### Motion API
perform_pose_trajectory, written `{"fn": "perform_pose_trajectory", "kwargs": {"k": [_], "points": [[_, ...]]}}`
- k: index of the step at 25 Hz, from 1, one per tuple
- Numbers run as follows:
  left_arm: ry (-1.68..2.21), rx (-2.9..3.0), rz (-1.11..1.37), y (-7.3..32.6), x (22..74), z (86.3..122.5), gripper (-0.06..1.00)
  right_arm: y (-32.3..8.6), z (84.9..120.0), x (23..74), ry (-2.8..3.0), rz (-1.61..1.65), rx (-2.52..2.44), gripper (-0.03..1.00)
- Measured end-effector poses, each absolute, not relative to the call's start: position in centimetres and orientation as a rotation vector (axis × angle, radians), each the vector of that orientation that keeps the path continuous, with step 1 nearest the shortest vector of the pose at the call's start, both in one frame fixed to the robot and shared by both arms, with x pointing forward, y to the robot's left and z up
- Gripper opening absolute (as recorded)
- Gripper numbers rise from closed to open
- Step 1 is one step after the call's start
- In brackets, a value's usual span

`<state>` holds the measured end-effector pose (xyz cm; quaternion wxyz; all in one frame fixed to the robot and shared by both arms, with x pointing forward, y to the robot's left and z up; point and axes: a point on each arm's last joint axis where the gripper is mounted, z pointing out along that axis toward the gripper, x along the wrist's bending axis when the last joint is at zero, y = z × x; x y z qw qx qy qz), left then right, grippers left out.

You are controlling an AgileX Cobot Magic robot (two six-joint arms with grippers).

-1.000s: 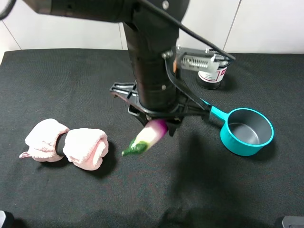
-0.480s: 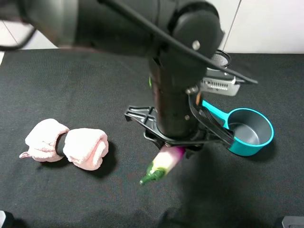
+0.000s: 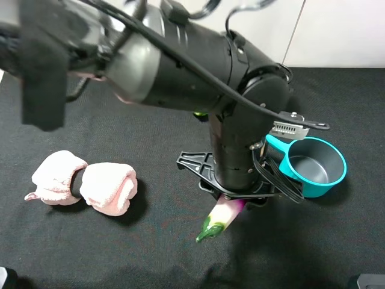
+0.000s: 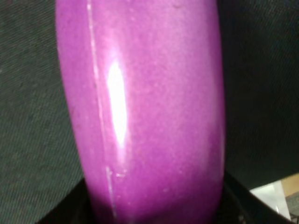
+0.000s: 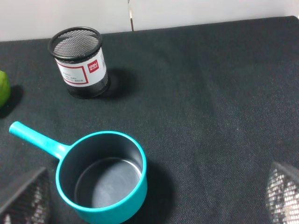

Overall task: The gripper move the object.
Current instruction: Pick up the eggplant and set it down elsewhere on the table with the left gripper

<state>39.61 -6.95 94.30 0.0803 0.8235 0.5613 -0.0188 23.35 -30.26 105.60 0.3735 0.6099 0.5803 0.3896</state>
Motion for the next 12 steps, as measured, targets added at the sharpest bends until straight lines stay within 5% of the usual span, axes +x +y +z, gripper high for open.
{"fn": "perform_pose_trajectory", "kwargs": {"k": [12], "points": [[1.61, 2.434, -0.019, -8.2, 40.5, 91.0, 0.46, -30.3, 105.6, 23.4, 1.486, 0.998, 1.562, 0.69]]}}
